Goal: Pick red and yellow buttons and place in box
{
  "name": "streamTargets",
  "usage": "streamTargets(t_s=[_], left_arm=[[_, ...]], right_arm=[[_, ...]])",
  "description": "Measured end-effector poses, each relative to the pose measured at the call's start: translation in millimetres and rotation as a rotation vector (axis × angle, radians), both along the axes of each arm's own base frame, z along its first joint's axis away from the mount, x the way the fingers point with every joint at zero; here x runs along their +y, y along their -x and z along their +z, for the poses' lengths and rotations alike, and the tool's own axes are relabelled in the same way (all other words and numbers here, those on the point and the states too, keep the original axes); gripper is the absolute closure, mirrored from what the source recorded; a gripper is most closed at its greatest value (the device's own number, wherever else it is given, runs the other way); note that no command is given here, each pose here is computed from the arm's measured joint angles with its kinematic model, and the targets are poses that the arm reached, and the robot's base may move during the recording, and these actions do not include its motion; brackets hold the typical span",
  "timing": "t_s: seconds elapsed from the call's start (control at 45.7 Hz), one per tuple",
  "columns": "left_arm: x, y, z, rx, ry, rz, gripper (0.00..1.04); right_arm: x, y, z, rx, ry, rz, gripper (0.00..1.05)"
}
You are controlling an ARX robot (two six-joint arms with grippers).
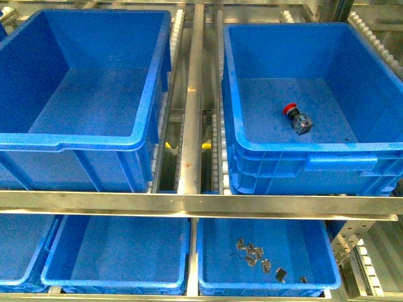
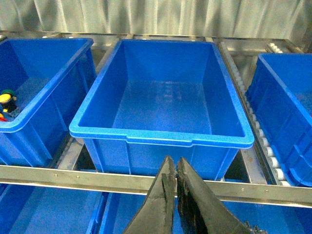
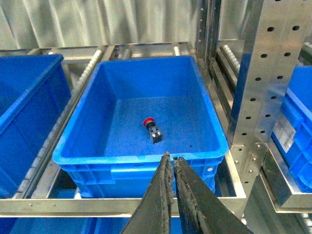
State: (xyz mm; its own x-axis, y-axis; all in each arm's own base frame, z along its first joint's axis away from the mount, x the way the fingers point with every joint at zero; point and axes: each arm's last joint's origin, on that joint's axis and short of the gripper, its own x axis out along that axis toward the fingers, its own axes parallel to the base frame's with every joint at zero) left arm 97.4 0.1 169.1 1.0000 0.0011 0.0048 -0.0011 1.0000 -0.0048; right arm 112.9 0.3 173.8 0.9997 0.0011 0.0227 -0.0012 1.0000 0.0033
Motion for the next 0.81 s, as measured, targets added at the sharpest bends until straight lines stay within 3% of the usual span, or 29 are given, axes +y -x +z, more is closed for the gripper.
streamTargets(t_s=[0.678,0.81], left_arm=[[0.0,0.0,0.0,0.0,0.0,0.0,1.03],[0.0,0.0,0.0,0.0,0.0,0.0,1.03]], right_arm=[[0.0,16.2,-3.2,0.004,0.001,0.002,1.02],[0.0,16.2,-3.2,0.004,0.0,0.002,0.78]])
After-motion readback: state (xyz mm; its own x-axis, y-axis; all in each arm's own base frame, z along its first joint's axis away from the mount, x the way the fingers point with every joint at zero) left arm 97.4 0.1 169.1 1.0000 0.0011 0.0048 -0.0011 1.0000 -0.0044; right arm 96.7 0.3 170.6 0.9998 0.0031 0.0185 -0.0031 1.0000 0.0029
